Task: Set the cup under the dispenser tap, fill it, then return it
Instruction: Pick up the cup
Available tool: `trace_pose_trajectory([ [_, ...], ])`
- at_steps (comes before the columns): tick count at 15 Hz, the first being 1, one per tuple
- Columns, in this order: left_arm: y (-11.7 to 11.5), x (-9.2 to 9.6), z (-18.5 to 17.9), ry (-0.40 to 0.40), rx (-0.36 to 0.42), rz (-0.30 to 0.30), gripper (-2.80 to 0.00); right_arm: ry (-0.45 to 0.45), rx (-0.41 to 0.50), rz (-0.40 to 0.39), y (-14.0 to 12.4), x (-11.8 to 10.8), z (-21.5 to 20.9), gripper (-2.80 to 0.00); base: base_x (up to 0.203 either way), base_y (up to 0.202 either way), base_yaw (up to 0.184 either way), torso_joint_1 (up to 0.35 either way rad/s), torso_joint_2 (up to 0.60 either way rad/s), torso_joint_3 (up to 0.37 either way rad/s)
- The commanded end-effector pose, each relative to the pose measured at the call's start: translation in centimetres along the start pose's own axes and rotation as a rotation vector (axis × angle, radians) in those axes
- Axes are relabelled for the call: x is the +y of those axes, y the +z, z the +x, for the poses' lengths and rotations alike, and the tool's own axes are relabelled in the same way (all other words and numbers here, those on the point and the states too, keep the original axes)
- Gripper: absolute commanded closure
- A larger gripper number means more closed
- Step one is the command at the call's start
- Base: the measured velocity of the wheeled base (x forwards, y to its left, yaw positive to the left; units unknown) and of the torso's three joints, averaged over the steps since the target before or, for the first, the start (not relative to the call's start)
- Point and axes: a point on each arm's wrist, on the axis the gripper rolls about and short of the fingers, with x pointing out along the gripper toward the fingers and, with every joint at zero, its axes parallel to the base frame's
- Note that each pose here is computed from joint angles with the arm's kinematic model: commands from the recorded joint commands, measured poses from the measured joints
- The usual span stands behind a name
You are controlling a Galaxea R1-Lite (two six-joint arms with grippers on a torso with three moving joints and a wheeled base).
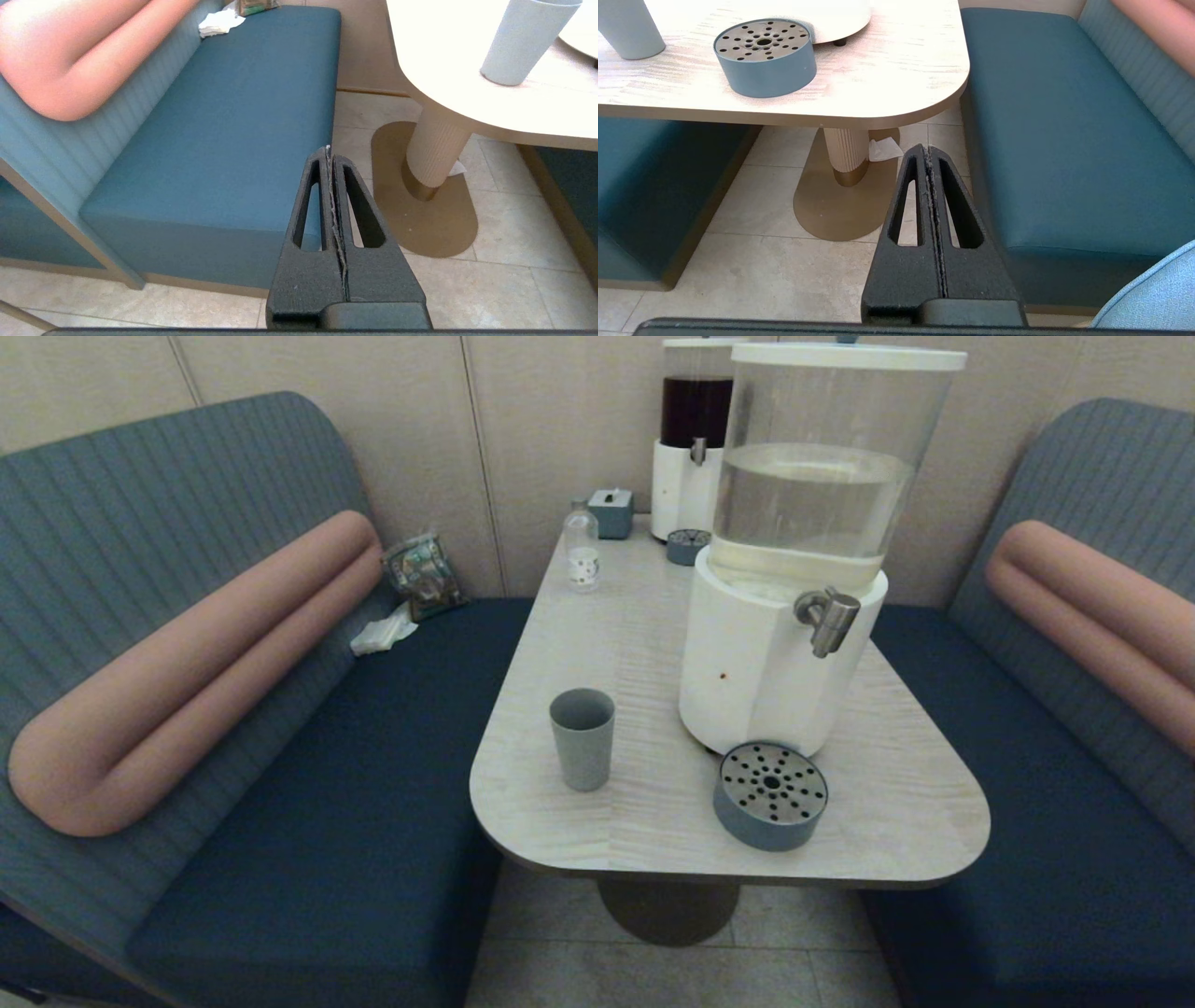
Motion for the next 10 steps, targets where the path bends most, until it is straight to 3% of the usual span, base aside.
trace_pose_trajectory([
  [1,0.01,0.00,0.00,0.000,-0.001,-0.004,0.00,0.000,0.000,0.000,0.00,0.00,0.01,0.00,0.000,0.000,0.000,0.000,0.00,0.000],
  [10,0.01,0.00,0.00,0.002,-0.001,-0.004,0.00,0.000,0.000,0.000,0.00,0.00,0.01,0.00,0.000,0.000,0.000,0.000,0.00,0.000],
])
